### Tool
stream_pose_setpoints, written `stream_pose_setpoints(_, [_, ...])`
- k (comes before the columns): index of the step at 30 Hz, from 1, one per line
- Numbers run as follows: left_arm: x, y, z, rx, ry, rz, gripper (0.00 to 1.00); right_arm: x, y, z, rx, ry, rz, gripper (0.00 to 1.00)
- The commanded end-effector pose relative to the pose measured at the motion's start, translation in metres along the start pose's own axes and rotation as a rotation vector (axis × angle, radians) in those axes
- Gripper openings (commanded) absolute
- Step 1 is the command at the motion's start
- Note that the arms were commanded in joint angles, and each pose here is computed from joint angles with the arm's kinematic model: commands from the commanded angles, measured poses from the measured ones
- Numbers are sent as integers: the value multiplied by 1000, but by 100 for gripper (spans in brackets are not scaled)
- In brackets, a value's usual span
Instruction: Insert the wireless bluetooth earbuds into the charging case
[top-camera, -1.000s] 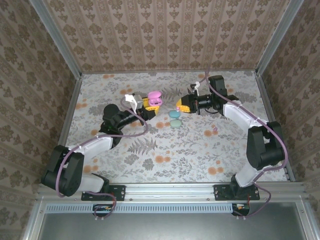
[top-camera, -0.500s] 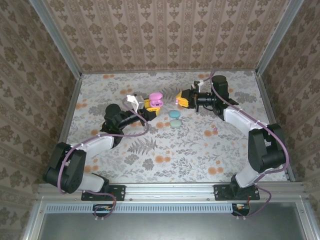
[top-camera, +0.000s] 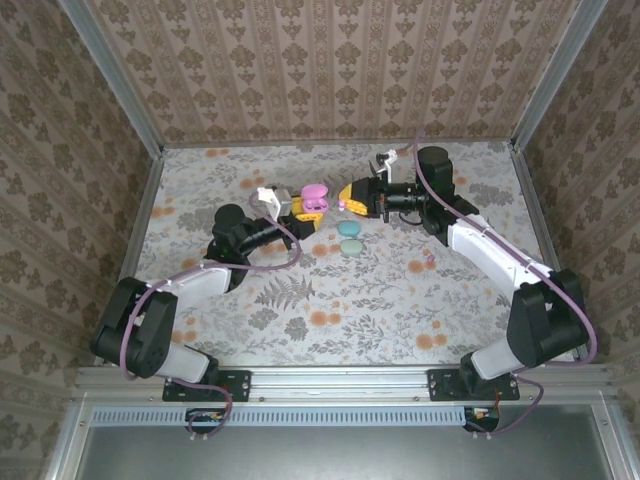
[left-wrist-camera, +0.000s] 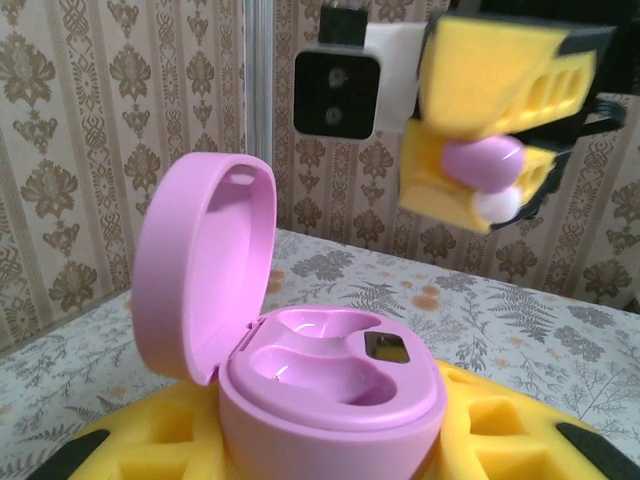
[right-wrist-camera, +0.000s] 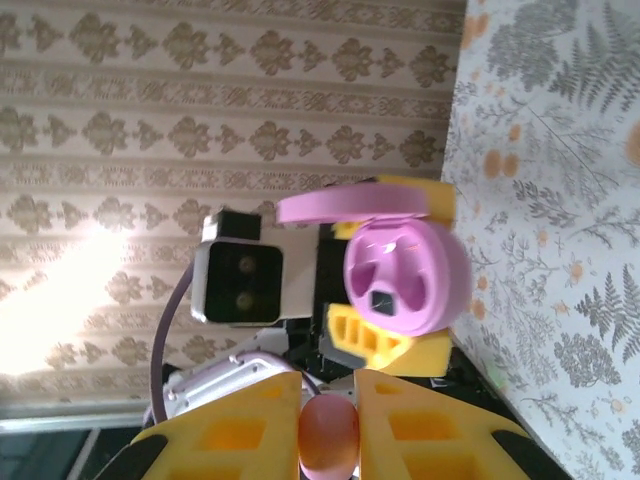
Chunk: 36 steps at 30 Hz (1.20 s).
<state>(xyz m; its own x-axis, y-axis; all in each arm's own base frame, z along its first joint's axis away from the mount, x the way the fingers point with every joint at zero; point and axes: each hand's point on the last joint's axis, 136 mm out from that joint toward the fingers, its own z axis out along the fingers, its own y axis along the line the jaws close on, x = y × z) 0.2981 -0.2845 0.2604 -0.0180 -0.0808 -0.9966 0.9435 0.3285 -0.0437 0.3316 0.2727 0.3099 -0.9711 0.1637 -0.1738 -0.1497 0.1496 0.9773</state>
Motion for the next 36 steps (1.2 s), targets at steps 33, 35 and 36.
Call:
stream_pose_setpoints(33, [-22, -23, 16, 90, -50, 84, 22, 3, 22, 41, 180, -90, -279, 20])
stream_pose_setpoints(35, [-24, -22, 16, 89, -52, 86, 22, 3, 18, 43, 194, -90, -280, 20])
stream_pose_setpoints(36, [-23, -22, 16, 88, -52, 86, 22, 3, 16, 44, 202, -91, -279, 20])
